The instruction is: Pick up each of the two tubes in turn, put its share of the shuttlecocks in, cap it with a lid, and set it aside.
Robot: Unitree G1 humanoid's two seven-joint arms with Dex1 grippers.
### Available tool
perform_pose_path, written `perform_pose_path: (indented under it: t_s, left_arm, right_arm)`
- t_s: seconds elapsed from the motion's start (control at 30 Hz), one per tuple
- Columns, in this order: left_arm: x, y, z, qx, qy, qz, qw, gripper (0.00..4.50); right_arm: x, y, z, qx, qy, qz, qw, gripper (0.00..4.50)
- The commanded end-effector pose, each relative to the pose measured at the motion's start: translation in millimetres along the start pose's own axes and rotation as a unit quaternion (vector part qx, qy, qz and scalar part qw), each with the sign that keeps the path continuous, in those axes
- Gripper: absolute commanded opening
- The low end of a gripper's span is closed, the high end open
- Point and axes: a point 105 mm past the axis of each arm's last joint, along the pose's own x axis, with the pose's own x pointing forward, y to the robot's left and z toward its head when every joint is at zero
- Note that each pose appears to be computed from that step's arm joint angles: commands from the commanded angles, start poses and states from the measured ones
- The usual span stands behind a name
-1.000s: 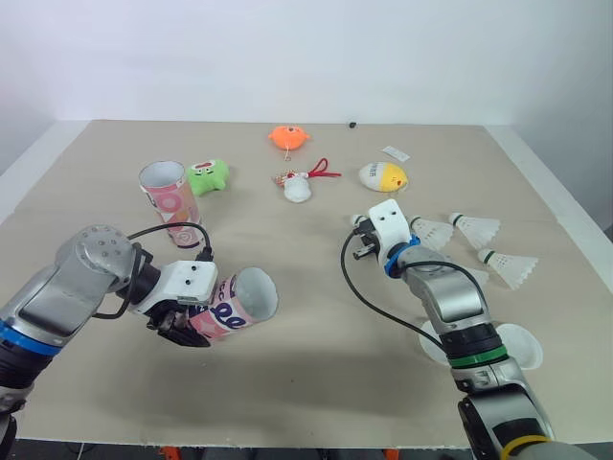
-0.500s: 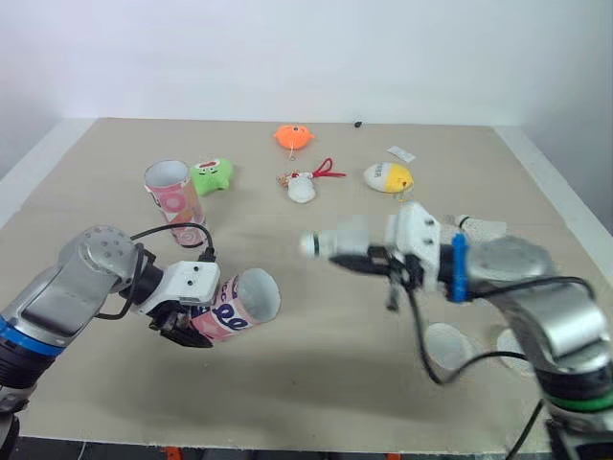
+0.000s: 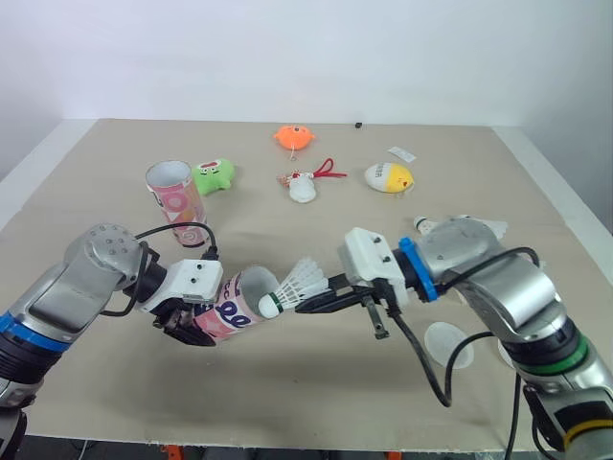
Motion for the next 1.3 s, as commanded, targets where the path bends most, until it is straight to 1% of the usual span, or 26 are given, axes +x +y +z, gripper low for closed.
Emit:
perform_pose_path:
  t_s: [0.03,0.23,0.33,0.43,0.47,0.5,0.57,0.67,0.77,0.87,0.93,0.97,1.0,1.03,1.07,1.1,1.17,1.23,1.3]
  left_arm:
    - [11,-7,2,-0.002,0.000,-0.019,1.000,3.07]
    - [11,-6,5,-0.004,-0.001,-0.015,1.000,3.07]
    - [11,-6,6,-0.005,-0.002,-0.014,1.000,3.07]
    - [11,-5,7,-0.005,-0.003,-0.013,1.000,3.07]
    - [11,-5,7,-0.005,-0.004,-0.014,1.000,3.07]
    - [11,-5,8,-0.004,-0.004,-0.014,1.000,3.07]
    - [12,-5,9,-0.003,-0.004,-0.015,1.000,3.07]
    - [12,-3,10,-0.002,-0.005,-0.015,1.000,3.07]
    - [13,-3,11,-0.002,-0.006,-0.016,1.000,3.07]
    - [13,-3,11,-0.002,-0.007,-0.015,1.000,3.07]
    - [14,-4,12,-0.003,-0.009,-0.014,1.000,3.07]
    - [15,-5,13,-0.004,-0.011,-0.015,1.000,3.07]
    - [16,-6,13,-0.005,-0.012,-0.015,1.000,3.07]
    - [17,-8,12,-0.006,-0.013,-0.017,1.000,3.07]
    - [18,-9,12,-0.008,-0.014,-0.018,1.000,3.07]
    - [19,-9,11,-0.008,-0.015,-0.019,1.000,3.07]
    - [21,-8,11,-0.008,-0.017,-0.022,1.000,3.07]
    - [23,-6,12,-0.004,-0.019,-0.025,0.999,3.07]
    - [24,-3,13,0.002,-0.020,-0.029,0.999,3.07]
  right_arm:
    - [8,-4,9,-0.031,0.003,0.027,0.999,0.03]
    - [17,-17,18,-0.035,0.000,0.047,0.998,0.03]
    - [18,-13,18,-0.032,-0.002,0.064,0.997,1.05]
    - [16,-8,25,-0.024,-0.027,0.079,0.996,2.23]
    - [12,-6,30,-0.015,-0.045,0.084,0.995,2.88]
    - [9,-5,34,-0.006,-0.060,0.088,0.994,3.13]
    - [-1,-5,40,0.013,-0.091,0.088,0.992,3.13]
    - [-21,-9,44,0.040,-0.127,0.055,0.990,3.13]
    - [-40,-7,43,0.054,-0.143,0.017,0.988,3.13]
    - [-59,-4,37,0.075,-0.146,-0.044,0.986,3.13]
    - [-75,-5,15,0.092,-0.103,-0.137,0.981,3.13]
    - [-90,-5,-4,0.118,-0.074,-0.210,0.968,3.13]
    - [-101,-4,-16,0.135,-0.053,-0.258,0.955,3.13]
    - [-115,-1,-30,0.162,-0.033,-0.313,0.935,3.13]
    - [-130,7,-44,0.193,-0.017,-0.361,0.912,3.13]
    - [-139,18,-54,0.216,-0.005,-0.389,0.896,3.13]
    - [-152,48,-71,0.253,0.030,-0.422,0.870,3.13]
    - [-155,81,-78,0.276,0.058,-0.418,0.864,3.13]
    - [-158,103,-77,0.302,0.047,-0.410,0.859,3.13]
